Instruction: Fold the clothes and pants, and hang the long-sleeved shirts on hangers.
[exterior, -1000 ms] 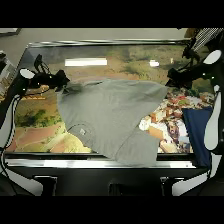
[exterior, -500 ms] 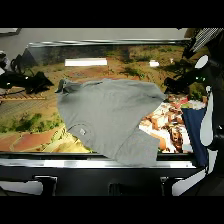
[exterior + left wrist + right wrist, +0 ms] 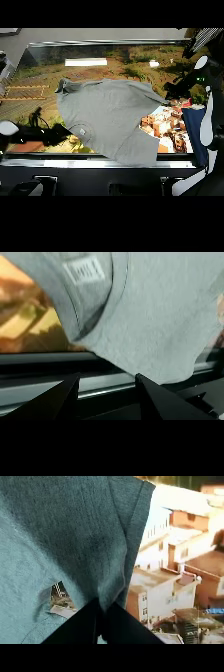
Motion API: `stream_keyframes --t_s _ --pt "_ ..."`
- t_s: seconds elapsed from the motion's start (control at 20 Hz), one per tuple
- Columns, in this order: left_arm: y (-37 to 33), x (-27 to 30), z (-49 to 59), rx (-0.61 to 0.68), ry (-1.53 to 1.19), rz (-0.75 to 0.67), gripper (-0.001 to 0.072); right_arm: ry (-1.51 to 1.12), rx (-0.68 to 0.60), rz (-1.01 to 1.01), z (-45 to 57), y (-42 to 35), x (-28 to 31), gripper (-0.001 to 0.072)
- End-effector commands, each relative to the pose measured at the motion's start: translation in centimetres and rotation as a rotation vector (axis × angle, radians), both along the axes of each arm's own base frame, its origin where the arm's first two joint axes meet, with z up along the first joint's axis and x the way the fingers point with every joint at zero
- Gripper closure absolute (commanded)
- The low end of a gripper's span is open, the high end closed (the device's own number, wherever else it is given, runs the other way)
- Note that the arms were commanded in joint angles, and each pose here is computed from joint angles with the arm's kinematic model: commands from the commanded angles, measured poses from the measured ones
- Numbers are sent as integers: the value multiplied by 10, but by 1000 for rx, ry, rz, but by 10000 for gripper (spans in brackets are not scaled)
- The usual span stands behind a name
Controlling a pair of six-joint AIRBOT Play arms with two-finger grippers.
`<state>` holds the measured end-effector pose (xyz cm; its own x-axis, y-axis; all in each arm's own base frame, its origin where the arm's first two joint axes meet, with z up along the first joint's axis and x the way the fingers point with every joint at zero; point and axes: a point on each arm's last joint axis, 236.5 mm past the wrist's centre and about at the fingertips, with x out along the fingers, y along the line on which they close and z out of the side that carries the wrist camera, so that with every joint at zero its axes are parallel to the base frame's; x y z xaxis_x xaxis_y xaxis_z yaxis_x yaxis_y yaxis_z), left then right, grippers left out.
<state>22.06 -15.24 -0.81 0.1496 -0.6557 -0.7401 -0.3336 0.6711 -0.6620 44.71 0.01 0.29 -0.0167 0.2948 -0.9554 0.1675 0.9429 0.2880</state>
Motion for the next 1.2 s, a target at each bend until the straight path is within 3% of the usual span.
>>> stream_keyframes --t_s 0.0,1.15 --pt "-39 -57 -33 -56 69 -5 297 36 4 10 4 1 -10 671" --pt "-122 -38 -82 -56 80 -60 298 44 8 7 11 3 -16 670"
